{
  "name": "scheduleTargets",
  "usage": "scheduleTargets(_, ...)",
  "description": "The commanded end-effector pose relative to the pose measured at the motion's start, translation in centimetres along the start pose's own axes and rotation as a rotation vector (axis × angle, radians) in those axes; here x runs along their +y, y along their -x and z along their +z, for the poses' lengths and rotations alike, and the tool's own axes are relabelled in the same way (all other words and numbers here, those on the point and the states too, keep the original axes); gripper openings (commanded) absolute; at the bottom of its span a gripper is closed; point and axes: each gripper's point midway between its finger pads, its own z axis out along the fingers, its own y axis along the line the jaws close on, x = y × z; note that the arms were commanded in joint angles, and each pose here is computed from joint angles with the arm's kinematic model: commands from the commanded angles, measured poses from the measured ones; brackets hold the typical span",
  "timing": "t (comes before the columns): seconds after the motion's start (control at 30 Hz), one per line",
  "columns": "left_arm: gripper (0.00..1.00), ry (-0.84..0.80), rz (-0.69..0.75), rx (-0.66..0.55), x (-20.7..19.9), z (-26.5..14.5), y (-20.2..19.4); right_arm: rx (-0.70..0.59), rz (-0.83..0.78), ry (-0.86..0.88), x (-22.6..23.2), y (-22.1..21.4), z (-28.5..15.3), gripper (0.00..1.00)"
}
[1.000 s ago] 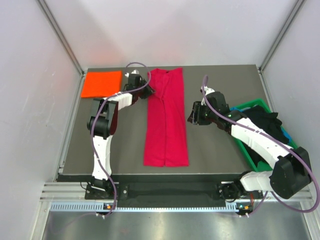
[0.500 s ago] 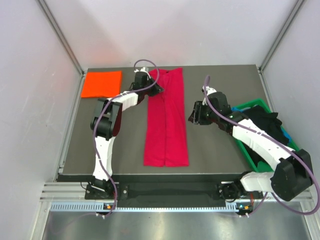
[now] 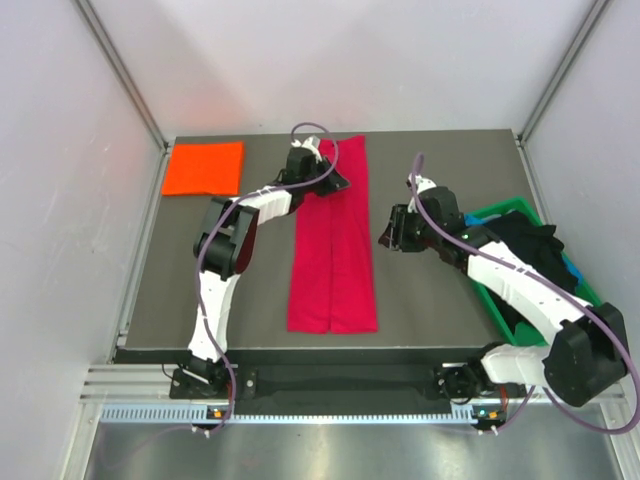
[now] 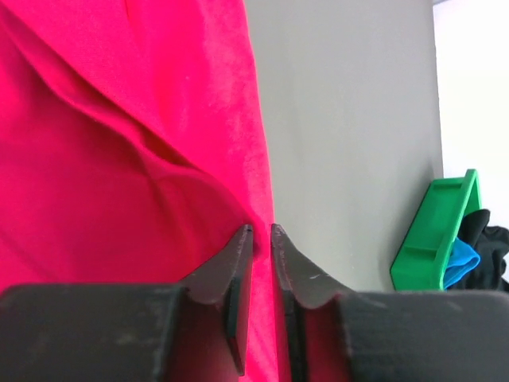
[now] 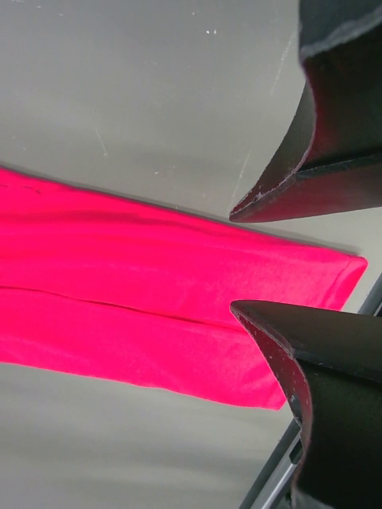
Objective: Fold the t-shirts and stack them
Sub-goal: Fold the tshirt
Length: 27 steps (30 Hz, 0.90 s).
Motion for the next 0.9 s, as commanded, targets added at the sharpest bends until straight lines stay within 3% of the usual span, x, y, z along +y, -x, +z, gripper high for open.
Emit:
scheduleTargets(0.0,0.23,-0.084,0.042,-0.03,-2.2,0.5,1.4,-0.078,0.007,0.029,0.6,2.0,-1.0,0.45)
scheduleTargets(0.17,0.31,-0.007,0.049,-0.013,-0.8,-0.3,0.9,-0.091,0.019,0.014,0.5,2.4,-1.3,0.45)
scheduleTargets(0.3,0.34,-0.015,0.072,-0.031,-2.4,-3.4,2.5,-0.115,0.039,-0.02,0.0,4.0,-0.9,0.45)
scheduleTargets(0.47,0.36,-0.034,-0.003,-0.054,-3.8,-10.2,5.6,-0.207,0.001,-0.057,1.3,10.5,0.5,0.45)
scheduleTargets(0.5,0.36,0.004,-0.03,-0.017,-2.3,-11.3,4.3,-0.198,-0.006,-0.104,0.4,11.0,2.2,0.45)
scheduleTargets(0.57,0.36,0.068,-0.028,-0.05,-1.4,-14.4,5.6,-0.256,-0.047,-0.122,1.1,14.5,2.9,0.46)
scheduleTargets(0.6,0.36,0.139,-0.034,-0.029,0.7,-15.7,4.9,-0.214,-0.062,-0.146,0.5,14.2,5.4,0.46)
scheduleTargets(0.63,0.35,0.204,-0.052,0.003,2.0,-16.9,3.8,-0.259,-0.077,-0.133,1.8,16.8,5.5,0.47)
scheduleTargets(0.7,0.35,0.226,-0.038,0.029,2.4,-19.1,2.4,-0.22,-0.135,-0.182,1.1,17.0,9.2,0.47)
scheduleTargets(0.77,0.35,0.214,-0.023,0.077,2.1,-20.9,0.4,-0.265,-0.208,-0.219,2.2,19.6,10.4,0.47)
scheduleTargets(0.8,0.35,0.222,-0.032,0.101,2.1,-21.6,-0.4,-0.224,-0.243,-0.244,1.9,18.5,13.3,0.48)
scheduleTargets(0.87,0.35,0.191,-0.031,0.12,1.5,-22.9,-1.9,-0.281,-0.32,-0.271,3.1,21.0,14.2,0.49)
